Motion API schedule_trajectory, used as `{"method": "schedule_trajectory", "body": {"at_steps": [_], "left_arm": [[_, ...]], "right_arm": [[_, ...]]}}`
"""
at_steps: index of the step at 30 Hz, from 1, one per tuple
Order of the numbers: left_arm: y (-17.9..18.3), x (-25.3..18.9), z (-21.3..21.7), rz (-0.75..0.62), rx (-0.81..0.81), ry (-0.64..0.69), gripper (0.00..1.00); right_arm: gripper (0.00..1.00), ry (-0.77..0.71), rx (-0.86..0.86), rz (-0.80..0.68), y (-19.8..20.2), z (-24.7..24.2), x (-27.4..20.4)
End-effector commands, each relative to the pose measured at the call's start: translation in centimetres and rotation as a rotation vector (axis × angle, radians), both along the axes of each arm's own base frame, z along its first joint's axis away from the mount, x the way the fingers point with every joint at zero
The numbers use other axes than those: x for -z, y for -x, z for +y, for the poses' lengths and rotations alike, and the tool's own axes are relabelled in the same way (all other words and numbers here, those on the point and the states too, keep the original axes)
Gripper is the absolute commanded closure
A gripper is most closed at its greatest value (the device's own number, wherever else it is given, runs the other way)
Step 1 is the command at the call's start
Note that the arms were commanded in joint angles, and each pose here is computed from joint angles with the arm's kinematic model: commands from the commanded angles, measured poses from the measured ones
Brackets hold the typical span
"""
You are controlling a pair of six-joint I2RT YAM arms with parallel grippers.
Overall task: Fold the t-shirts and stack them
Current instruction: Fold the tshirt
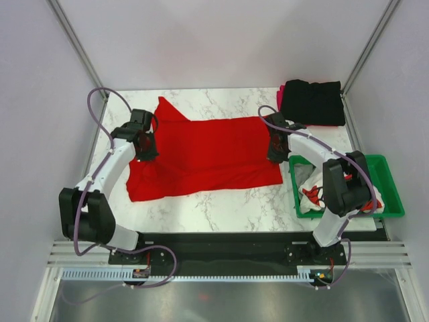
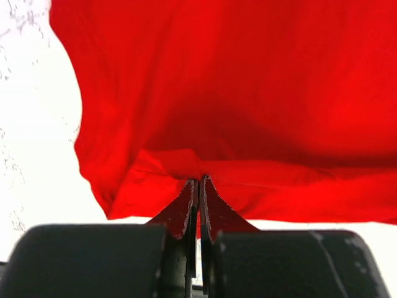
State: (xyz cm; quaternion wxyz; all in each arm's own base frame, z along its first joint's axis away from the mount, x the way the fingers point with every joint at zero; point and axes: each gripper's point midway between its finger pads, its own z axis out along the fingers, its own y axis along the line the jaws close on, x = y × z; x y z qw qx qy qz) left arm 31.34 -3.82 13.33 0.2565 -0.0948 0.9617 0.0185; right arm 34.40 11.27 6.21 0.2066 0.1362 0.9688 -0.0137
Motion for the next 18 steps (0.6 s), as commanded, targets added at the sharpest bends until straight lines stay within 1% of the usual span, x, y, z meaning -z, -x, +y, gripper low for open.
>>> {"method": "schedule_trajectory", "body": {"at_steps": [1,4,8,9,11,12,15,18], "left_arm": [[-3.5,-2.2,0.3,-0.095,0.055,-0.011,0.98],[-5.2,-3.0,0.7,-0.111,0.053,-0.029,0.98],[-6.5,-2.7,0.9,-0.096,0.059,-0.049,0.98],[-6.7,-2.2,1.2,-0.076,0.057,-0.070,0.98],[-7.3,-2.9,1.6,-0.089,0.045,-0.092,0.98],[-7.4,-2.8,2.0,-0.086,0.035,-0.109,0.98],[-7.9,-3.2,2.0,-0.095,0.036,-0.095,0.98],[-8.1,-2.2,2.0,-0.067,0.037,-0.096,0.98]], "right_arm": [[1.00,0.010,0.001,-0.062,-3.0,-0.5,-0.9],[1.00,0.005,-0.008,-0.049,-3.6,-0.5,-0.2],[1.00,0.006,-0.015,-0.030,-3.9,-0.3,0.8],[1.00,0.010,-0.015,-0.025,-4.0,-0.4,1.0],[1.00,0.012,-0.011,-0.022,-4.0,-0.6,1.2],[1.00,0.014,-0.006,-0.025,-4.2,-0.8,1.1],[1.00,0.009,-0.003,-0.046,-4.7,-0.9,0.5],[1.00,-0.002,-0.010,-0.061,-5.5,-0.7,-0.1]]}}
